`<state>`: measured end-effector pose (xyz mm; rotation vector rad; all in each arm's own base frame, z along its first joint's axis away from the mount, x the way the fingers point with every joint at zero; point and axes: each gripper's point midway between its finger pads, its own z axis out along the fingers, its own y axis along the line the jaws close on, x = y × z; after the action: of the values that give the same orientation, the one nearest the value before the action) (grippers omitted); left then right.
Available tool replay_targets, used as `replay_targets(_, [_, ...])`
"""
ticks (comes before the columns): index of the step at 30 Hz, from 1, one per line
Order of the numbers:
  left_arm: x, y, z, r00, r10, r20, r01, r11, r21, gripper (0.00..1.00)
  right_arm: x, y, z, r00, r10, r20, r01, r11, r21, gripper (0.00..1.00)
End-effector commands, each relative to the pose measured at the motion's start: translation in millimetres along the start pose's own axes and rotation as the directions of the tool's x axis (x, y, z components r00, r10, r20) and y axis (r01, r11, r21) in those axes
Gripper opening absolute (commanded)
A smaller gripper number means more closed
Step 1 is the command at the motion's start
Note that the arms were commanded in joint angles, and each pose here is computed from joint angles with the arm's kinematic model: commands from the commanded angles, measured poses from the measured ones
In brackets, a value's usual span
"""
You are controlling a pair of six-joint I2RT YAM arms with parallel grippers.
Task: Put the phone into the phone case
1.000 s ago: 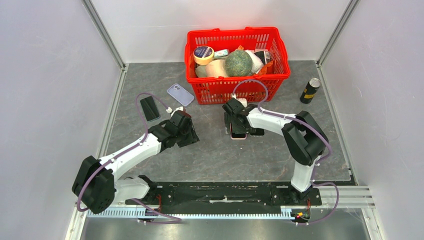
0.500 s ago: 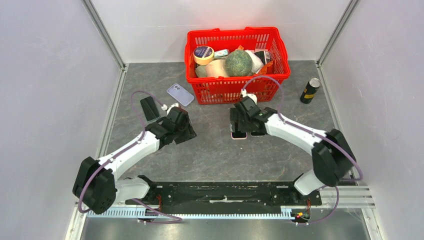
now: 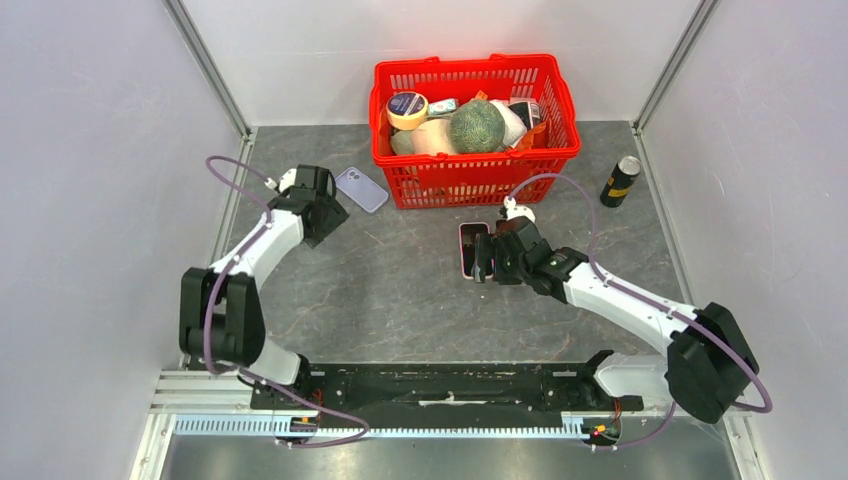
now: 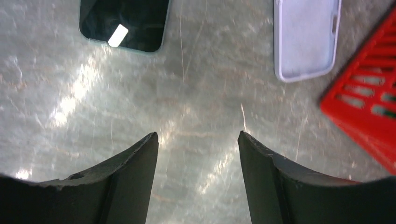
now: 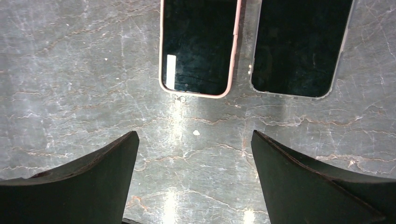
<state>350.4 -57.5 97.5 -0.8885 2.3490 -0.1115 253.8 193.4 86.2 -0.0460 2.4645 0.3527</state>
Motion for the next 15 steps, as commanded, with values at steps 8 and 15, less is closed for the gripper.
replay_targets(8, [-56, -52, 70, 1.000, -0.008, 0.025, 0.009, 1.000, -0.011, 0.66, -16, 7, -9, 0.994, 0.037, 0.103, -0.031, 0.998, -0.062, 0.97])
replay_targets(15, [-65, -70, 114, 0.999, -0.038, 0.028, 0.039, 0.998, -0.045, 0.56, -17, 4, -14, 0.990, 0.050, 0.130, -0.041, 0.997, -0.066, 0.97])
